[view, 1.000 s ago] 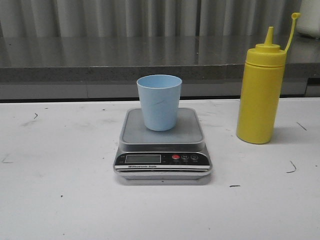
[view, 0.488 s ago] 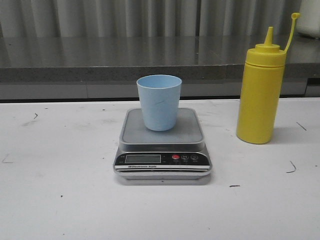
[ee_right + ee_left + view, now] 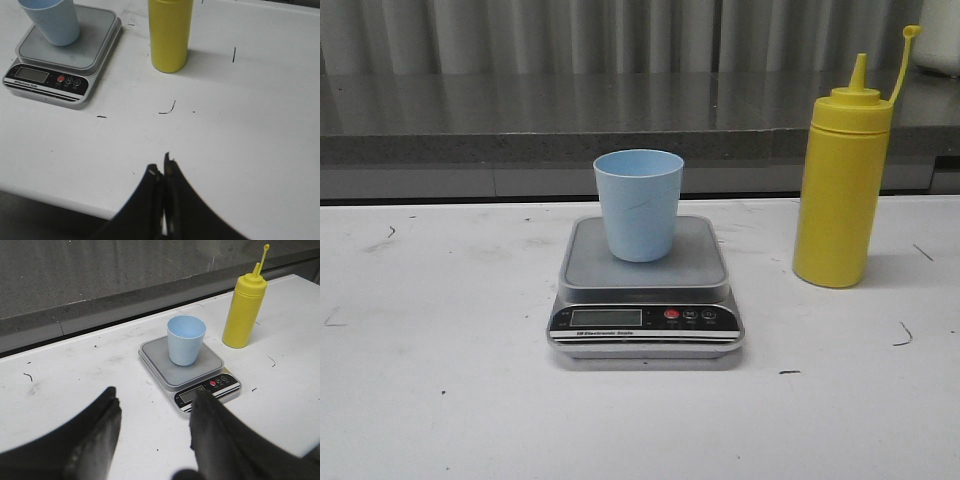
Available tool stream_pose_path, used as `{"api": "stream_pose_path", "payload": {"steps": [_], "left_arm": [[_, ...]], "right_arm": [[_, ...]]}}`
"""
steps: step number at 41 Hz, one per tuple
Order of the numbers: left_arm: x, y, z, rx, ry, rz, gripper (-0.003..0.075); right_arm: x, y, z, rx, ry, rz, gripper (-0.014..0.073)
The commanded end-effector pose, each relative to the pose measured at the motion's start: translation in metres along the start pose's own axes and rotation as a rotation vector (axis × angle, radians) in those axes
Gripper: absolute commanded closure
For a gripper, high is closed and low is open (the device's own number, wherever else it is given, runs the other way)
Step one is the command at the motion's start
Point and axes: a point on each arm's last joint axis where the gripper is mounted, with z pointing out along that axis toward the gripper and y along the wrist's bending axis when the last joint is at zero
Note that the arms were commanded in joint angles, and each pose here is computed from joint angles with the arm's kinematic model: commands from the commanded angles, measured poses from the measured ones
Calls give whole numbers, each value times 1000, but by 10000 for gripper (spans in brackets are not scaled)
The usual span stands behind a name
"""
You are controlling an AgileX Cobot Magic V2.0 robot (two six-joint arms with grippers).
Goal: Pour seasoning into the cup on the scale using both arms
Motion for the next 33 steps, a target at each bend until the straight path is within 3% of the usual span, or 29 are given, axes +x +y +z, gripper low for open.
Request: {"api": "stream_pose_path", "payload": {"steps": [1,7,25,30,33], "left_arm": [[-14,-1,-3,10,-101,-5,570],[-14,-1,-3,10,-101,-5,740],[-11,-1,-7,10,-117,-5,740],[4,4,-8,-56,-121,-9,740],[19,11,-4,-164,-127,19,740]], "right_arm": [[-12,1,-6,-12,-85,-16,662],[-12,1,-6,-12,-85,-16,663],[-12,1,-6,-12,-85,-16,663],[-12,1,-6,-12,-85,-16,663],[-12,1,-6,-12,-85,-16,663]]}}
